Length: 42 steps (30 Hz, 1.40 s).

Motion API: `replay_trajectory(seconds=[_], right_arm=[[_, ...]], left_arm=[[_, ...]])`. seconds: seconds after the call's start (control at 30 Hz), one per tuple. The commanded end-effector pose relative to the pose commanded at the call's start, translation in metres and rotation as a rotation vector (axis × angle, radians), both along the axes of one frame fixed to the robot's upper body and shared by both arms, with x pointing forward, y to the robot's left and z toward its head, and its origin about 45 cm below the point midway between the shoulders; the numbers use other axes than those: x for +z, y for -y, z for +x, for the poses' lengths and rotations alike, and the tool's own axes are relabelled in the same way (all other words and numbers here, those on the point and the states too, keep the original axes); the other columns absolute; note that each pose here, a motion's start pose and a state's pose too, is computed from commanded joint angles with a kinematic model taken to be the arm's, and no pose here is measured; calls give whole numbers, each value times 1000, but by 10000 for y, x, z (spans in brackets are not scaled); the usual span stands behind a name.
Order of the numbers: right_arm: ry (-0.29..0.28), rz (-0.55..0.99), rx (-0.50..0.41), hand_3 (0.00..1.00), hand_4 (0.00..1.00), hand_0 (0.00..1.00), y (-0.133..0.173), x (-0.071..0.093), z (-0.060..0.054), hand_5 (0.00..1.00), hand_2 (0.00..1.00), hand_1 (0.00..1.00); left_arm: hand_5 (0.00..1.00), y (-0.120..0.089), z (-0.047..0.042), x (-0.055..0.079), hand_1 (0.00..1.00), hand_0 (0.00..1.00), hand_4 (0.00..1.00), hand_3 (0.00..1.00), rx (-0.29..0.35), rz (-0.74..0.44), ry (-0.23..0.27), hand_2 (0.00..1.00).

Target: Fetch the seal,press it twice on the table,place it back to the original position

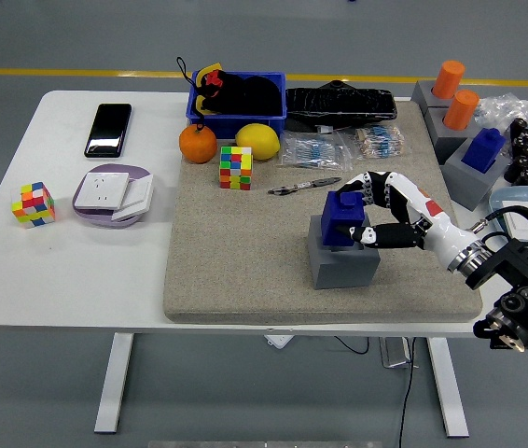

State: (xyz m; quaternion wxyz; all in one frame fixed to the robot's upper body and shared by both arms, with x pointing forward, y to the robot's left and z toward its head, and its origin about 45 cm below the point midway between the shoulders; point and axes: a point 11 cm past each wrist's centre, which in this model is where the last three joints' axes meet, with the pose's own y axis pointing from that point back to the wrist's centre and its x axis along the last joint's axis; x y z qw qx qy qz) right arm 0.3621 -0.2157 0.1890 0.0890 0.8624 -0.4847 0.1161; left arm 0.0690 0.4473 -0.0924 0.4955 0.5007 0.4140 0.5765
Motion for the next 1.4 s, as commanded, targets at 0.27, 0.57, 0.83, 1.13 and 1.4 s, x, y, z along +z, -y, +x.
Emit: replay_trajectory(seconds=[0.27, 0.57, 0.83, 1.13, 1.4], right_arm=[[-9, -14, -4, 424, 743, 572, 58, -36, 50, 2, 441, 446], [-76, 2, 72, 422, 745, 571, 33, -39, 25, 2, 439, 444], [-83, -7, 97, 423, 748, 572, 10, -39, 13, 2, 438, 446], [-61, -23, 135, 422, 751, 572, -43, 79, 77, 2, 438, 446], [-52, -37, 137, 422, 752, 572, -38, 103, 137, 2, 438, 447]], left_arm=[[483, -1, 0, 0, 747, 793, 796, 773, -2, -1, -2, 737], [484, 0, 24, 5, 747, 793, 796, 773, -3, -3, 4, 736], [483, 3, 28, 5, 747, 792, 796, 773, -6, -5, 3, 737], [484, -3, 91, 20, 747, 794, 796, 774, -16, -3, 12, 737], [484, 0, 92, 20, 747, 793, 797, 773, -20, -4, 10, 737]])
